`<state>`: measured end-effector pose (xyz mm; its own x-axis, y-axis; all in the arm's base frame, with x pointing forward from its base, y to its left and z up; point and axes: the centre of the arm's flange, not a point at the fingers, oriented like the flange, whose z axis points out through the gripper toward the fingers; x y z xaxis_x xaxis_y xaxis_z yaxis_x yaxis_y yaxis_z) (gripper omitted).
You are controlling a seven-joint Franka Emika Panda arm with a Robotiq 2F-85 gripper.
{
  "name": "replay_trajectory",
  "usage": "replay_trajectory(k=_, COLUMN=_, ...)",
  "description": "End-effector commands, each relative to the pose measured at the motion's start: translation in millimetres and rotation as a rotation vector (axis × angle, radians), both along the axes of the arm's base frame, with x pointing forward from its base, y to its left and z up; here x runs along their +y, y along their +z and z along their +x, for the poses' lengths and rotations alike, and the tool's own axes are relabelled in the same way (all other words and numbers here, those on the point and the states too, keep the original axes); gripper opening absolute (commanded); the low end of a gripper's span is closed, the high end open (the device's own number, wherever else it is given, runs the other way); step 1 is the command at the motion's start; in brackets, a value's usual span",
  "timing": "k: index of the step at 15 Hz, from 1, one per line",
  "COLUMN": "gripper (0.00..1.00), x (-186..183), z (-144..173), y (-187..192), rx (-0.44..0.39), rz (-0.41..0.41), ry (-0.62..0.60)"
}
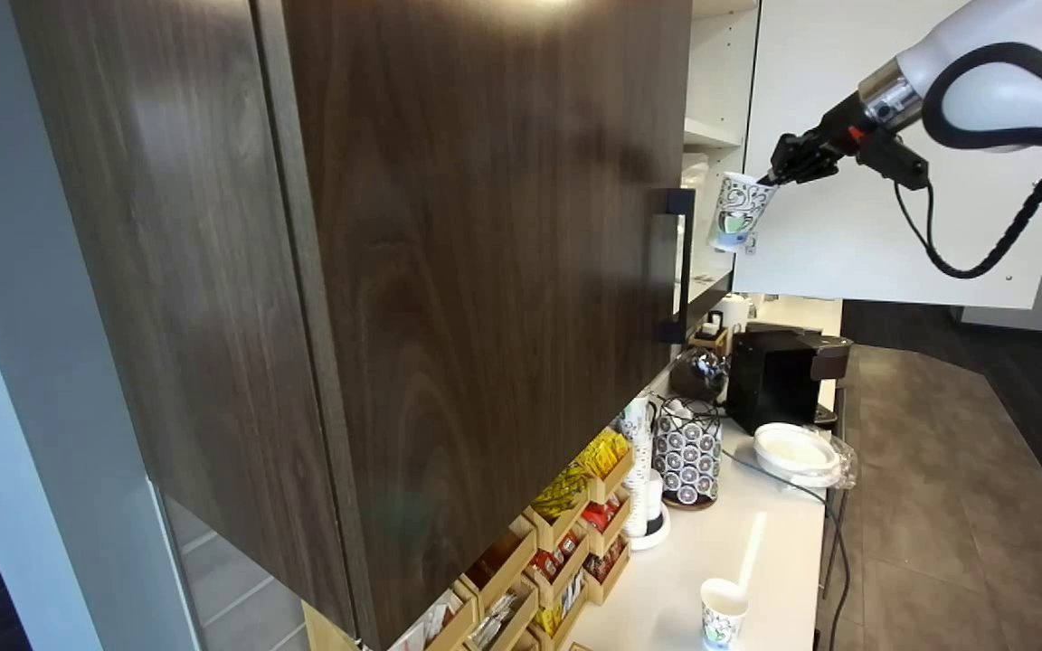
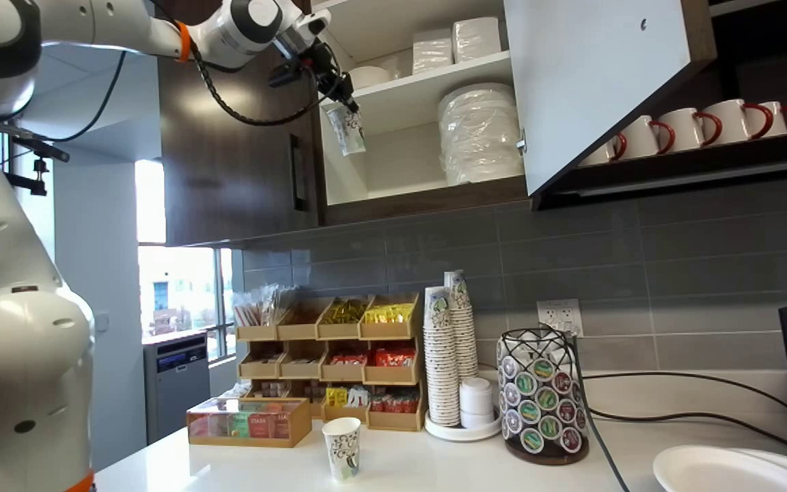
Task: Remove the coffee cup from the upper cabinet and put it in the coffee cup on the counter then place the two coffee cups in the upper cabinet
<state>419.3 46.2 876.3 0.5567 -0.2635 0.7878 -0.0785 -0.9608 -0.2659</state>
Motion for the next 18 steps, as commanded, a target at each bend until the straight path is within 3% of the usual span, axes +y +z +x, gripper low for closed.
replay_trajectory(k=1, gripper=0.01, x=-9, z=-52, y=-28, rx=0.082, rz=-0.071, ry=0.135)
replay_trajectory(k=4, gripper=0.01, x=-3, z=-69, y=-49, rx=0.200, rz=-0.112, ry=0.234)
replay_trajectory(k=5, gripper=0.04, x=-1, z=-51, y=-28, rx=0.154, rz=-0.100, ry=0.169)
replay_trajectory(k=18, gripper=0.01, x=1, z=-60, y=-41, rx=0.187, rz=-0.119, ry=0.211)
